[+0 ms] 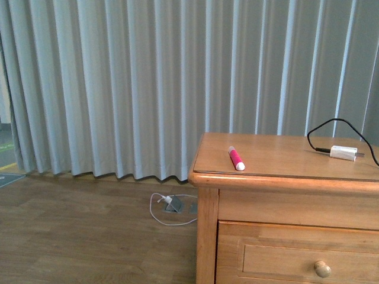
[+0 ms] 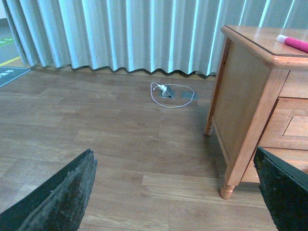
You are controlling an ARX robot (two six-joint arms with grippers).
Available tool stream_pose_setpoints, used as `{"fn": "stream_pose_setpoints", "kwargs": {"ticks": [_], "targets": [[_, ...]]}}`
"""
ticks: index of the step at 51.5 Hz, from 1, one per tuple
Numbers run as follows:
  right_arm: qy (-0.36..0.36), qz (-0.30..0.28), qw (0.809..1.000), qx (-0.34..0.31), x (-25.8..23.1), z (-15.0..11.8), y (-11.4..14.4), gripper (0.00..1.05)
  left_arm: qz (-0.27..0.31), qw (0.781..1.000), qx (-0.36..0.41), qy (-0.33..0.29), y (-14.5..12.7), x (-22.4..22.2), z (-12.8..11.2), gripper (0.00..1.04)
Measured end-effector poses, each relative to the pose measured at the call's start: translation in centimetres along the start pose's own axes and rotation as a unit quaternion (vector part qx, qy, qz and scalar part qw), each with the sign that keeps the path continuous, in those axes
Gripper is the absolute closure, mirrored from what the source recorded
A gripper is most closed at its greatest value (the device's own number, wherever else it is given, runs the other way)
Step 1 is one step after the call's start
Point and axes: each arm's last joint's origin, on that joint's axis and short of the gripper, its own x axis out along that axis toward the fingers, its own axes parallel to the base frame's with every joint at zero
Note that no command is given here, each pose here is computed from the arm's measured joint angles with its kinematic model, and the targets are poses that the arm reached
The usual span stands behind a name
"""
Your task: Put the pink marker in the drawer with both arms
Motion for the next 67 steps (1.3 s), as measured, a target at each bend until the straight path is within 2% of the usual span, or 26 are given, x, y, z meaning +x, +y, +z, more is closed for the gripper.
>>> {"fn": "stream_pose_setpoints", "kwargs": {"ticks": [48,56,67], "targets": [[0.000,0.000,1.000,0.000,0.0,0.0,0.0,0.08,0.000,1.000,0.000,0.000,0.0,0.0,0.0,0.06],[0.093,0.001,0.993,0.073,0.3,-0.7,0.2,0.08,0.000,1.000,0.000,0.000,0.0,0.0,0.0,0.06],[0.112,-0.005,0.990,0.085,3.9,0.0,0.7,0.08,0.000,1.000,0.000,0.000,0.0,0.0,0.0,0.06]]}}
